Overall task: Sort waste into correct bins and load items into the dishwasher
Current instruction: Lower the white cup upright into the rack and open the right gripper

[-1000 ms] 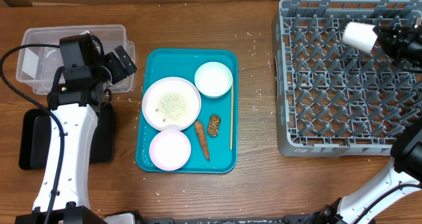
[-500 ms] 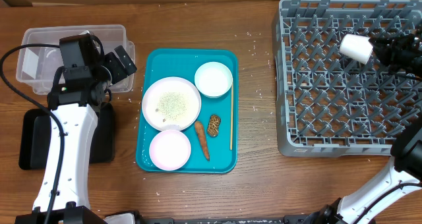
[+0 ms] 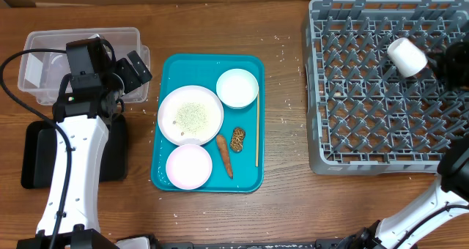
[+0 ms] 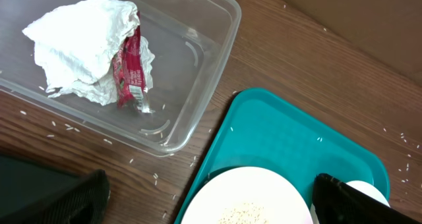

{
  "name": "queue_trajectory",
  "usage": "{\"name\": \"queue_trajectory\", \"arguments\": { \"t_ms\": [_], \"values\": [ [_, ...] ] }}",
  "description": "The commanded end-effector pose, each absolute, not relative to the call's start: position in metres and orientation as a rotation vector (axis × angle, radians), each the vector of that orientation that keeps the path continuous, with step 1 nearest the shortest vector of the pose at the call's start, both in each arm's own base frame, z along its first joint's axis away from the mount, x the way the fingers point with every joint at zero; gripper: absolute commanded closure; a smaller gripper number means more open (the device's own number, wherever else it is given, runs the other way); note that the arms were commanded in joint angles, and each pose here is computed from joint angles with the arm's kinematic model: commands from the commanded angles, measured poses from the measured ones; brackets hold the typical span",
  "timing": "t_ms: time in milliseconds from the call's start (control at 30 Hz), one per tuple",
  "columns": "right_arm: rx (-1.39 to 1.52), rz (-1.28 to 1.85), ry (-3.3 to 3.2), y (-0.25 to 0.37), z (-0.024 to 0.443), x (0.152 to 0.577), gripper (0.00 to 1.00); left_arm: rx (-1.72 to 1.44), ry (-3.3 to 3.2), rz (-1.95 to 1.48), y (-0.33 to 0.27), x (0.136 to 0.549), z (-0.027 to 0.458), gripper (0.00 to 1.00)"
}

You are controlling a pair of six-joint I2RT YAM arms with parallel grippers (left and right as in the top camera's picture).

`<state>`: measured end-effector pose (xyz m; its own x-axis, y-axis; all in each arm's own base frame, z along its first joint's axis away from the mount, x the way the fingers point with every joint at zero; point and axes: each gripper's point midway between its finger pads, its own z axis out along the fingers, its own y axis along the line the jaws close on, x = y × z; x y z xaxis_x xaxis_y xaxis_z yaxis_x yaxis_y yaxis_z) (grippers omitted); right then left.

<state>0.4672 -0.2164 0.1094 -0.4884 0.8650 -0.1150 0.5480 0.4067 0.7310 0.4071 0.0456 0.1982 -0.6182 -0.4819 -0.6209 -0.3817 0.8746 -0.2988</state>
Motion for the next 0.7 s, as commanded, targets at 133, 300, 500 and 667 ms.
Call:
{"name": "queue_trajectory", "arguments": {
  "t_ms": [133,300,500,667],
  "values": [
    [1.343,0.628,2.308,-0.239,0.09,0.446,0.88,-0.613,2.295,-0.196,0.042,0.411,0.205,0.0],
    [1.349,0.465,2.307,-0.254,0.126,0.437,0.86,-0.616,2.294,-0.195,0.043,0.411,0.205,0.0],
    [1.25,0.398,2.21,-0.252,0.204,0.433,0.78,-0.615,2.294,-0.195,0.043,0.411,0.205,0.0],
    [1.069,0.4,2.188,-0.212,0.265,0.428,0.77,-0.615,2.294,-0.195,0.043,0.411,0.205,0.0]
  ]
}}
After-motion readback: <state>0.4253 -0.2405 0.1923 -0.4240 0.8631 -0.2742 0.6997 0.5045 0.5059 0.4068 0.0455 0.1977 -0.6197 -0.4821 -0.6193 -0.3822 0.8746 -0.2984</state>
